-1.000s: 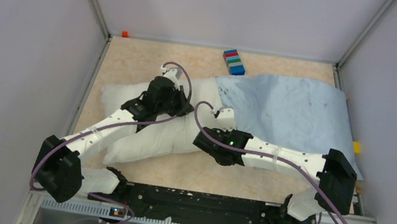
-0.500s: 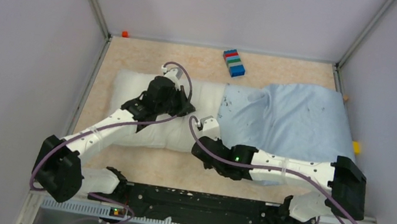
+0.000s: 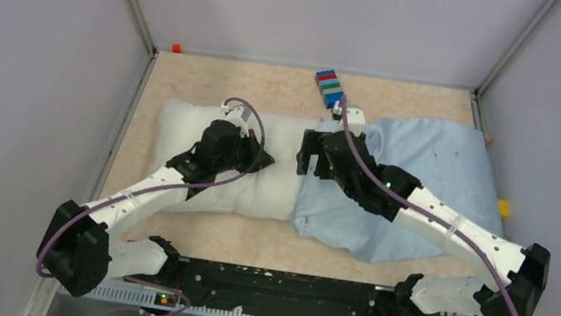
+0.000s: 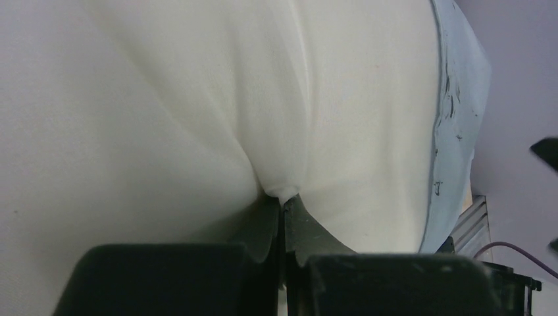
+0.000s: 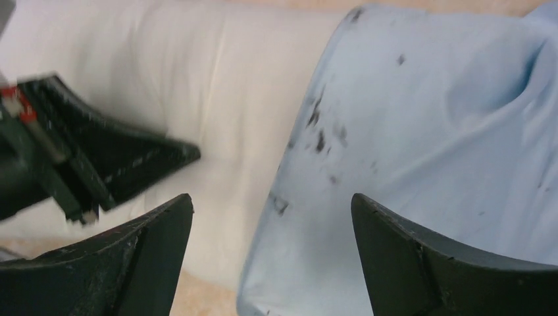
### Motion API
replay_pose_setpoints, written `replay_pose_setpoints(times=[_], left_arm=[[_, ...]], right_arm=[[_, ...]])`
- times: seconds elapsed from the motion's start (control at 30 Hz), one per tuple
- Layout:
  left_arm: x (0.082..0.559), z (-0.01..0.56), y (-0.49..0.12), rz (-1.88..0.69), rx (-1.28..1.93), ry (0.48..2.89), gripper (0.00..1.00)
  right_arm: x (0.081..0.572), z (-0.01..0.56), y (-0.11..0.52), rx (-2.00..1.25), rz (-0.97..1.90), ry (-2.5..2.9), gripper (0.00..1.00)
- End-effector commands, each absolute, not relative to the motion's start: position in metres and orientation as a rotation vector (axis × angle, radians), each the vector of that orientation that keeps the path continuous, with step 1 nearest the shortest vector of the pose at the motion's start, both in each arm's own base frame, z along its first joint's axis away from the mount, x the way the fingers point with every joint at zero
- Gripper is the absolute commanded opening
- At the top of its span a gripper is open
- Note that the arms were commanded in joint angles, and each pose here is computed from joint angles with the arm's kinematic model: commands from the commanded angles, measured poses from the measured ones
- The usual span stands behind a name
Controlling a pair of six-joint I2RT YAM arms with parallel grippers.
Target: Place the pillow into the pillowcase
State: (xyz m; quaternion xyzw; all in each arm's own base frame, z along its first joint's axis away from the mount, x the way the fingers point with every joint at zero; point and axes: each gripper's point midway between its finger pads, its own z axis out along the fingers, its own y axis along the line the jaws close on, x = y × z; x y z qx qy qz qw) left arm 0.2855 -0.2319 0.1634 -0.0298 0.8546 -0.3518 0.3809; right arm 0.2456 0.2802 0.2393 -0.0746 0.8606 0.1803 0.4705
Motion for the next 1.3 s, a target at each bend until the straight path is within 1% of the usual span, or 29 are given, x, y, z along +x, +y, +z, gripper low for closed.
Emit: replay_pose_setpoints(times=[0.0,0.17,0.27,0.5,0.63,0.67,0.77,0.87,1.03,1.13,1.27], left_arm=[[0.256,0.119,-0.224,-0.865,-0.069,2.353,0.00],[0.251,0.112,-0.222,-0.872,-0.073,2.367,0.00],[0.249,0.111,-0.222,-0.873,-0.074,2.370,0.00],[0.247,0.108,-0.221,-0.871,-0.074,2.378,0.00],[0.245,0.105,-0.219,-0.864,-0.074,2.383,0.00],[0.245,0.104,-0.219,-0.863,-0.075,2.384,0.00],[0.244,0.102,-0.219,-0.865,-0.072,2.389,0.00],[0.244,0.101,-0.219,-0.863,-0.074,2.390,0.00],[0.243,0.101,-0.218,-0.861,-0.071,2.390,0.00],[0.242,0.101,-0.218,-0.861,-0.064,2.391,0.00],[0.241,0.101,-0.221,-0.878,-0.045,2.391,0.00]], right_arm=[[0.291,0.269,0.267,-0.129,0.363,2.066,0.88],[0.347,0.264,0.256,-0.085,0.223,2.103,0.84],[0.368,0.256,0.258,-0.107,0.140,2.123,0.81],[0.385,0.229,0.265,-0.134,0.037,2.193,0.76],[0.388,0.211,0.244,-0.109,-0.110,2.214,0.75],[0.388,0.207,0.238,-0.102,-0.134,2.220,0.73],[0.391,0.201,0.227,-0.085,-0.160,2.226,0.61],[0.395,0.201,0.229,-0.098,-0.160,2.221,0.42],[0.403,0.208,0.234,-0.106,-0.173,2.214,0.16],[0.409,0.222,0.241,-0.098,-0.143,2.188,0.00],[0.407,0.252,0.277,-0.156,-0.006,2.124,0.00]])
